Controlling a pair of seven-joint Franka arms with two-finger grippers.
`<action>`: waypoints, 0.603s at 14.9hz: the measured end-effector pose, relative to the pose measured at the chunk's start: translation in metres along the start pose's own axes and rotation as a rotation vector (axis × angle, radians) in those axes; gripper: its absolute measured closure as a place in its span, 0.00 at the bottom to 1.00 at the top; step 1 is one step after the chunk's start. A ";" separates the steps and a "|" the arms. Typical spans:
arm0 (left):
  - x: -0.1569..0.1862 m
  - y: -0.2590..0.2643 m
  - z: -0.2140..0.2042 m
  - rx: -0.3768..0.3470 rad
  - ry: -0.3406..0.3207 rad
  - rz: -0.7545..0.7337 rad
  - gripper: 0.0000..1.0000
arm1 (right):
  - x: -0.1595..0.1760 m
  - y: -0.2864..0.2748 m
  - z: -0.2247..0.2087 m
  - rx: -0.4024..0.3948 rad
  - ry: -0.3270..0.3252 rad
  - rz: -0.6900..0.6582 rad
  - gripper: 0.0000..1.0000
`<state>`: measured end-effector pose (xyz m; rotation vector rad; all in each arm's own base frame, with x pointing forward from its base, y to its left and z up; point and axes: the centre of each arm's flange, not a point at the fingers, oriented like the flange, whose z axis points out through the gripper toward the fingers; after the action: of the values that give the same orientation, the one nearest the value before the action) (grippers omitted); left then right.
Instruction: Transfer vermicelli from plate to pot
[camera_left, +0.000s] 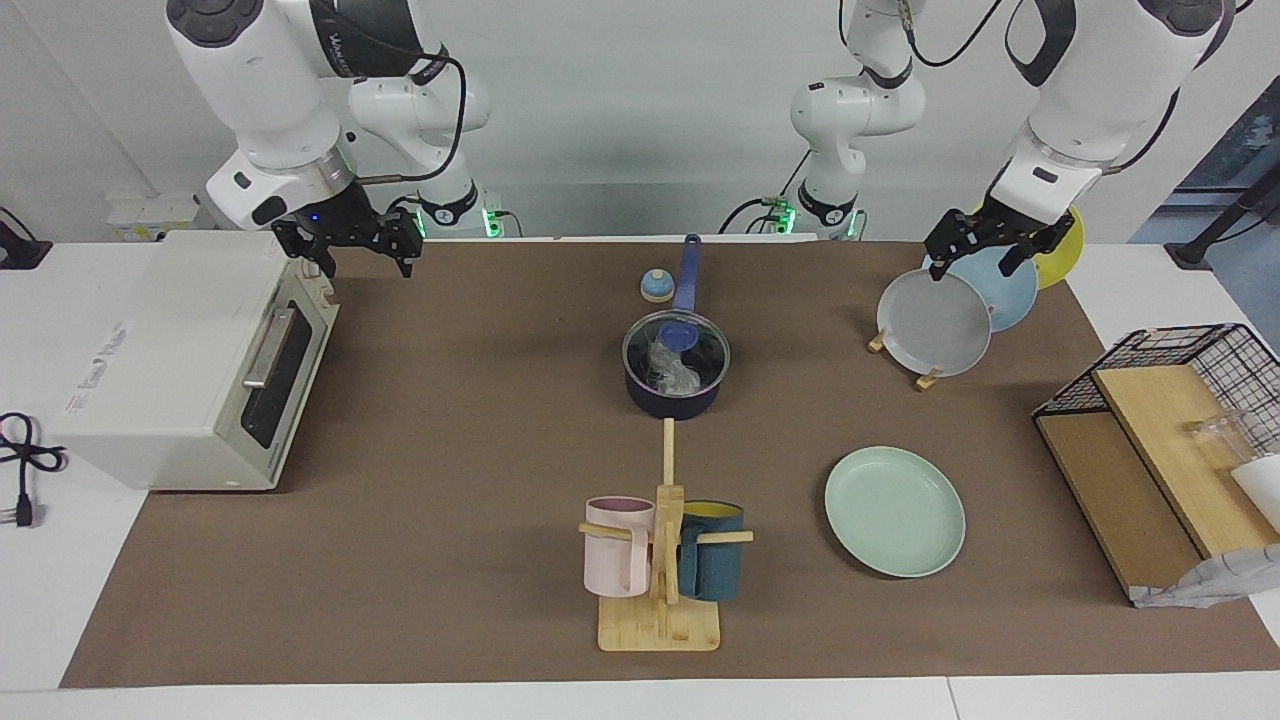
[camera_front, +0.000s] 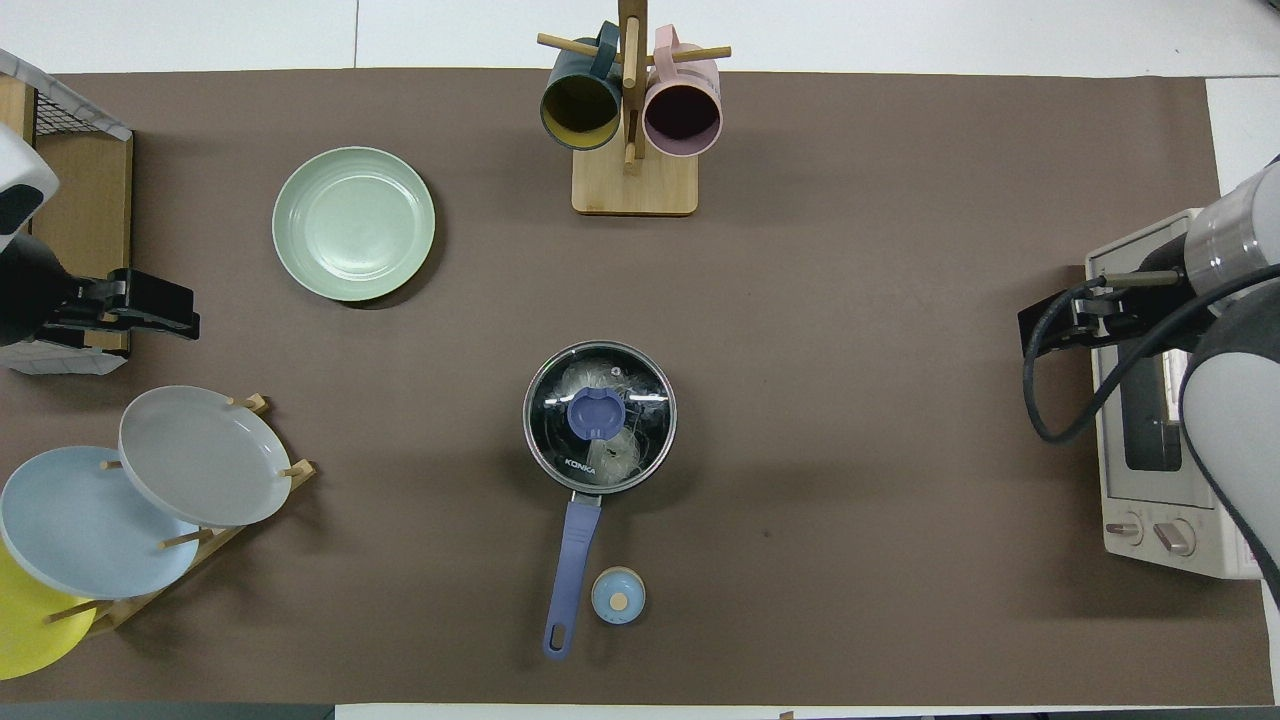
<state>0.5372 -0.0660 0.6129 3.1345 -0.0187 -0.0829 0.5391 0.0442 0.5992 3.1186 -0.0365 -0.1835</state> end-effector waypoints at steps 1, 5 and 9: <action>0.000 0.000 0.000 0.000 0.000 0.000 0.00 | -0.001 0.002 -0.001 0.001 0.003 0.003 0.00; 0.000 0.000 0.000 0.000 0.000 0.000 0.00 | -0.002 0.006 -0.004 0.002 0.009 0.011 0.00; 0.000 0.000 0.000 0.000 0.000 0.000 0.00 | -0.002 0.016 -0.004 0.004 0.008 0.029 0.00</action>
<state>0.5372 -0.0660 0.6129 3.1345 -0.0187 -0.0829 0.5377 0.0285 0.6040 3.1207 -0.0821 -0.1709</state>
